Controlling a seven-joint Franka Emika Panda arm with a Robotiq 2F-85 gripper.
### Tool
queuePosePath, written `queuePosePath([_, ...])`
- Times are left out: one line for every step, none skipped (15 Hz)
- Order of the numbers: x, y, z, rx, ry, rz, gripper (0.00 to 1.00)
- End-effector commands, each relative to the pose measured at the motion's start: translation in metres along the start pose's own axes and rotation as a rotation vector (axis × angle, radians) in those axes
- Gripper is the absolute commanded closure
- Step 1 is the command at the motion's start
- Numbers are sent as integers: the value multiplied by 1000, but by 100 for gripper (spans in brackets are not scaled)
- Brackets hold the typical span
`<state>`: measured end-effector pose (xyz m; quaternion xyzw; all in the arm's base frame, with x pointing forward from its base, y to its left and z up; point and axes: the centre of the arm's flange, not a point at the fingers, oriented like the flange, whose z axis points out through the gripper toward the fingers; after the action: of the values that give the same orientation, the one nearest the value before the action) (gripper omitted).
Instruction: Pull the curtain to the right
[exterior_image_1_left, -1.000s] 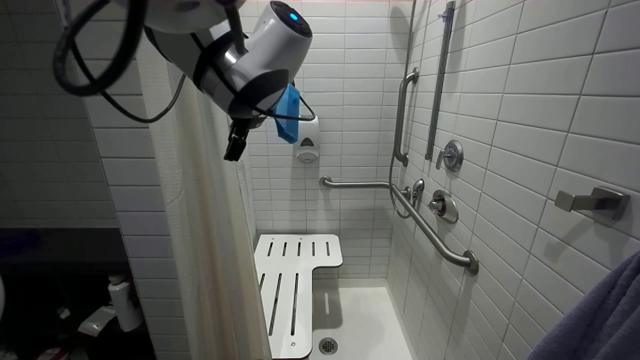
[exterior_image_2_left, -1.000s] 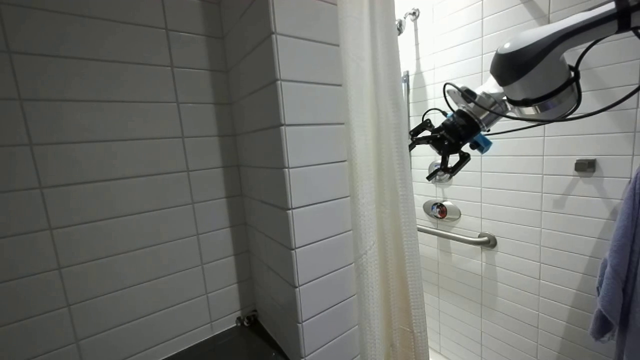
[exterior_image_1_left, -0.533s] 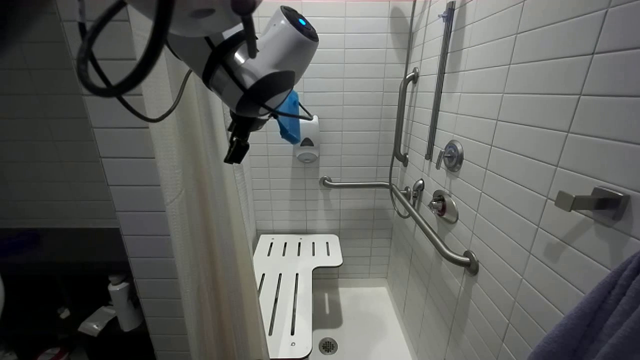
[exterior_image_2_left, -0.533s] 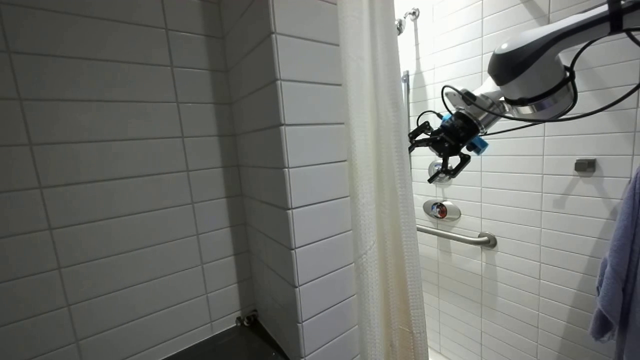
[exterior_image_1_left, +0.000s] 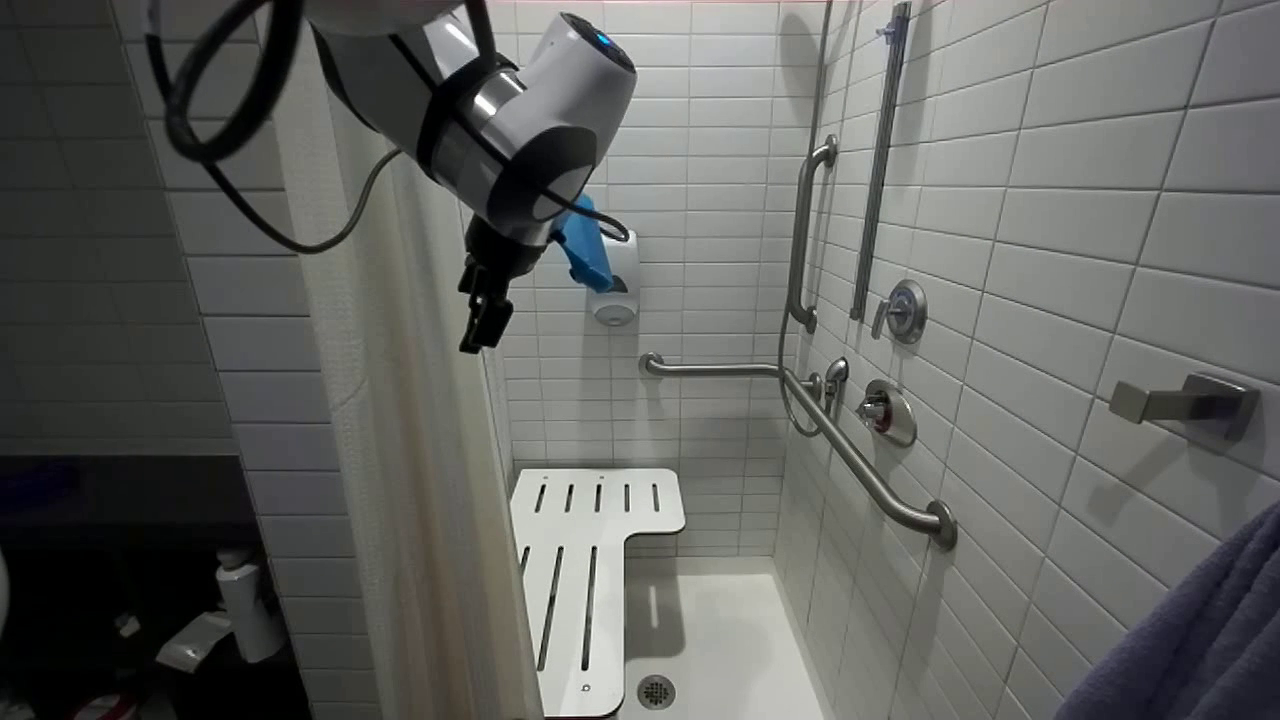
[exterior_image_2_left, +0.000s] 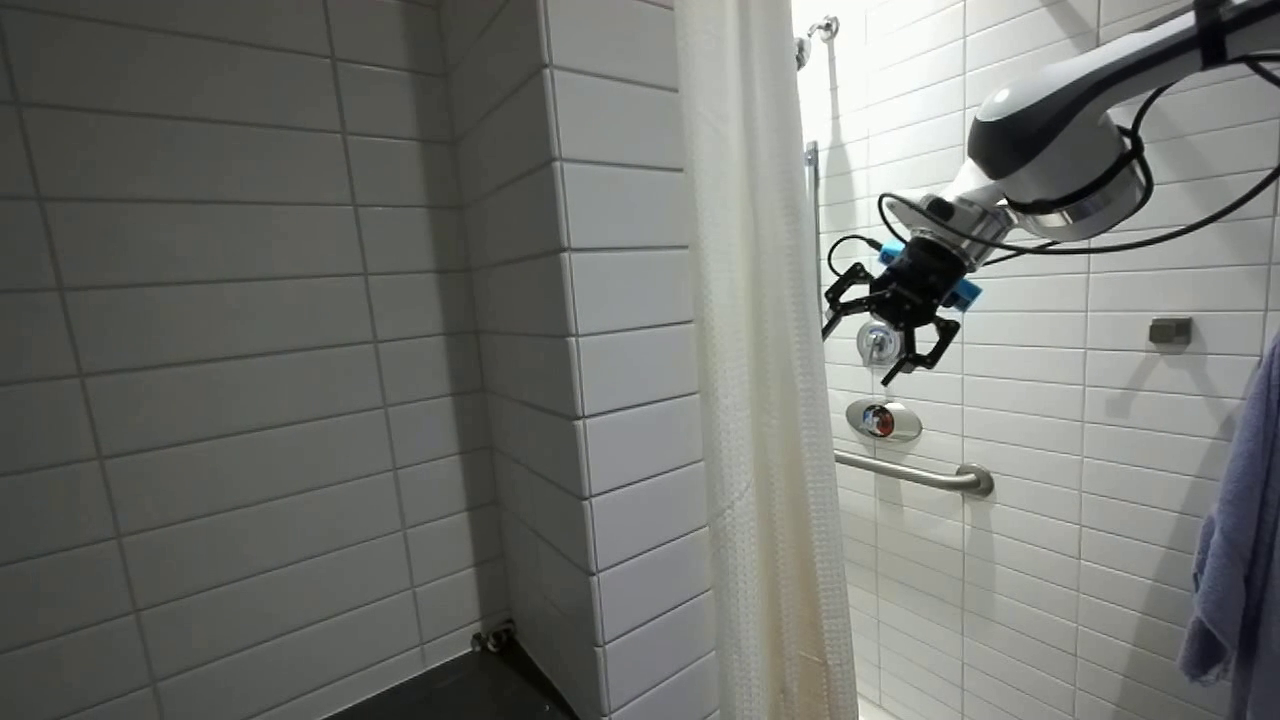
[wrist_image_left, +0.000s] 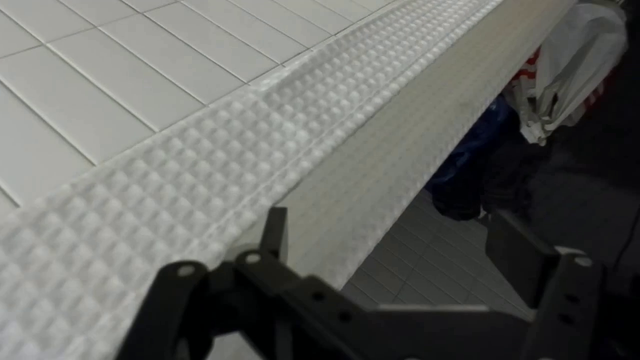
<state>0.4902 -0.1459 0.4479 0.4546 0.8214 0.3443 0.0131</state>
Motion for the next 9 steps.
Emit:
queuePosePath([-3, 4, 2, 117, -63, -53, 0])
queuePosePath([-3, 4, 4, 116, -59, -56, 0])
queuePosePath([-1, 5, 4, 97, -50, -52, 0])
queuePosePath([0, 6, 5, 89, -51, -57, 0])
queuePosePath([0, 7, 6, 95, -69, -64, 0])
queuePosePath([-1, 7, 7, 121, -96, -81, 0])
queuePosePath([-2, 7, 8, 140, -108, -94, 0])
queuePosePath([-3, 7, 9, 134, -116, -88, 0])
queuePosePath([-2, 8, 8, 110, -121, -68, 0])
